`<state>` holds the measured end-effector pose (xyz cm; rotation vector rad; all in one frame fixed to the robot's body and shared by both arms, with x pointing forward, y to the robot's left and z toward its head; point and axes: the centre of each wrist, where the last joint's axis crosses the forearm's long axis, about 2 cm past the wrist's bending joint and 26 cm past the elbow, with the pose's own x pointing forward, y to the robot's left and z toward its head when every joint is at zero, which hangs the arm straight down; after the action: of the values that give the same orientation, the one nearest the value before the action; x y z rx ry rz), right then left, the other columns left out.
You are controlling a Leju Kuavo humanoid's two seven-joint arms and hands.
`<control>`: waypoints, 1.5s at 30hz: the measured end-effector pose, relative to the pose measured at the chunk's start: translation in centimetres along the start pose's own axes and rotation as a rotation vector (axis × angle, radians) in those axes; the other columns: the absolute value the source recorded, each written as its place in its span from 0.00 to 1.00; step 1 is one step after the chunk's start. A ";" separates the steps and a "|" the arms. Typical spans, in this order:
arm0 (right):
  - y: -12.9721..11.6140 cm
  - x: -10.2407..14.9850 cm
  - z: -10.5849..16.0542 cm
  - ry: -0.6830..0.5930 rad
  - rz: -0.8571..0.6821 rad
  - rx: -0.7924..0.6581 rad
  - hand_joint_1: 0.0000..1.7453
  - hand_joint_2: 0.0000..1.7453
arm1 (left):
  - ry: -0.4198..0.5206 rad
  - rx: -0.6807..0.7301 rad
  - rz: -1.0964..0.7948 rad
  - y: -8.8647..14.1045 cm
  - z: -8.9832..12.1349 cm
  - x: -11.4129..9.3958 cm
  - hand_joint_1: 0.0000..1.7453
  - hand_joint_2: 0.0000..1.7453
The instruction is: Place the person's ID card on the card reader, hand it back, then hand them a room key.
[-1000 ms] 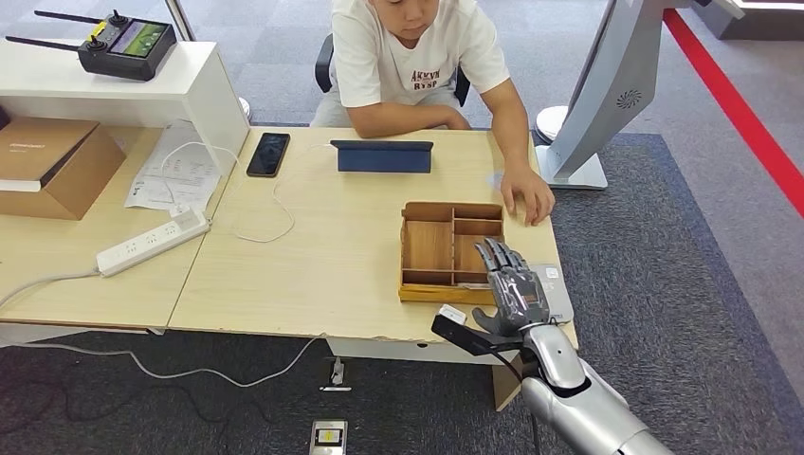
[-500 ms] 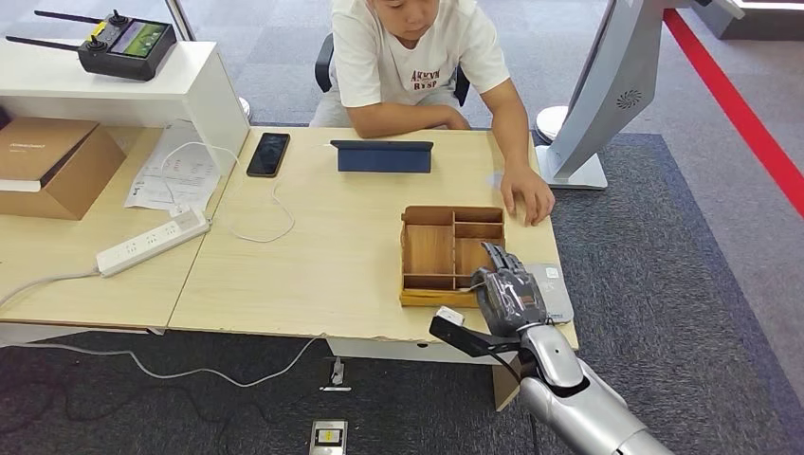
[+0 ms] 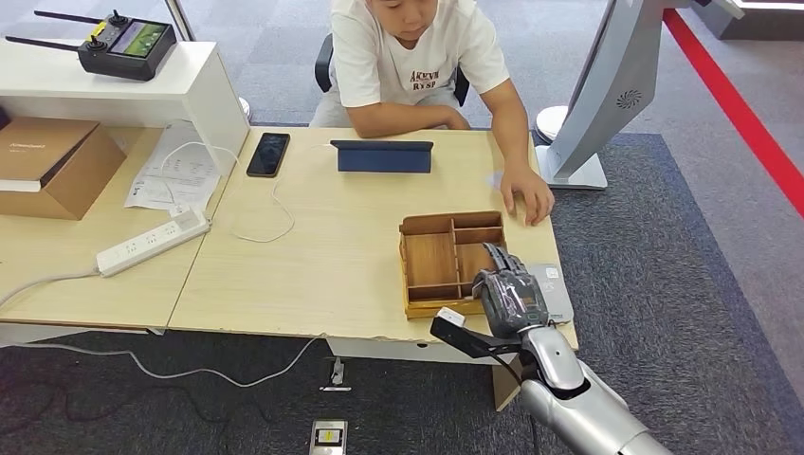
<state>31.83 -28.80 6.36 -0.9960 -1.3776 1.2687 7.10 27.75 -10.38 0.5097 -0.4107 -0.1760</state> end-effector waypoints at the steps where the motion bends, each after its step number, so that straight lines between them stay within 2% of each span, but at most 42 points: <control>1: -0.1 0.0 0.1 -0.001 0.001 -0.021 1.00 1.00 | -0.002 0.000 -0.002 0.0 0.0 0.0 0.00 0.00; 7: -1.8 0.8 -0.2 -0.028 0.014 -0.182 1.00 1.00 | -0.006 -0.003 -0.007 -0.1 0.0 0.1 0.00 0.00; 21: -10.6 3.5 -2.5 -0.139 -0.003 -0.505 1.00 1.00 | -0.005 -0.006 0.006 -0.5 0.3 0.2 0.00 0.00; 29: -13.3 4.5 -4.0 -0.194 0.028 -0.516 1.00 1.00 | -0.023 -0.020 -0.020 -0.5 0.1 0.9 0.00 0.00; 37: -16.4 6.4 -7.9 -0.235 0.046 -0.463 1.00 1.00 | -0.050 -0.034 -0.053 -0.5 -0.1 2.3 0.00 0.00; 45: -17.0 8.2 -11.0 -0.257 0.051 -0.383 0.98 1.00 | -0.061 -0.043 -0.076 -0.6 -0.2 2.9 0.00 0.00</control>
<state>41.86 -20.77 23.96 -1.1598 -1.8534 1.2267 9.72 26.54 -9.84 0.4788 -0.4464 -0.2733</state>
